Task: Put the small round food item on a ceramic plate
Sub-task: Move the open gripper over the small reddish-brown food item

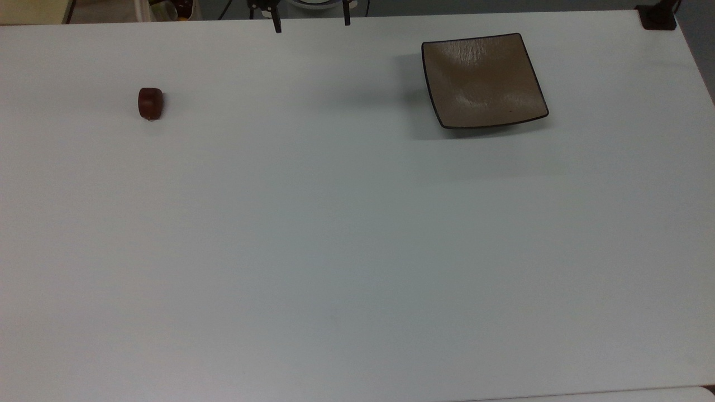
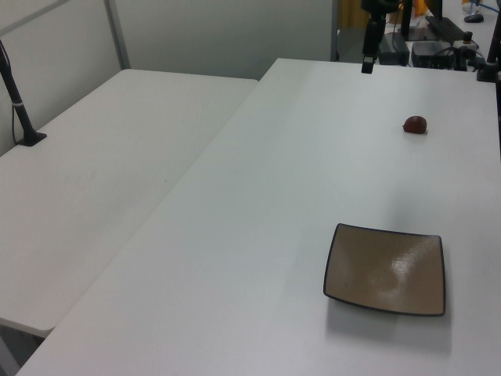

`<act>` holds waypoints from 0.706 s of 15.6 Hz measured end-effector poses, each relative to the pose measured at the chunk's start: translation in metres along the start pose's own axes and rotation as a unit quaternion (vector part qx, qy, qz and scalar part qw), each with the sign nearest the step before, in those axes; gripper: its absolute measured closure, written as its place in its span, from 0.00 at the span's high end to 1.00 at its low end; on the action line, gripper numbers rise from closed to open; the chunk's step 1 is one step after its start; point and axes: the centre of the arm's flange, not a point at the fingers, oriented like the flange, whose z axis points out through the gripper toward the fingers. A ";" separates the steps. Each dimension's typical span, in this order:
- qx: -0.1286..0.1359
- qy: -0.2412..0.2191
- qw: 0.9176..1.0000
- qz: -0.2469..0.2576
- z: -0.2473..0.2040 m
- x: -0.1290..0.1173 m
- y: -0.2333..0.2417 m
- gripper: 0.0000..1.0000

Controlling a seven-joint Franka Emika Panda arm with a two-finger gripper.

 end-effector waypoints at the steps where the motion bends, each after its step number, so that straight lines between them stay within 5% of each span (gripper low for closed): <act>1: 0.000 0.000 1.000 0.001 0.000 0.000 0.000 1.00; 11: -0.002 -0.002 1.000 0.023 0.003 0.000 0.025 1.00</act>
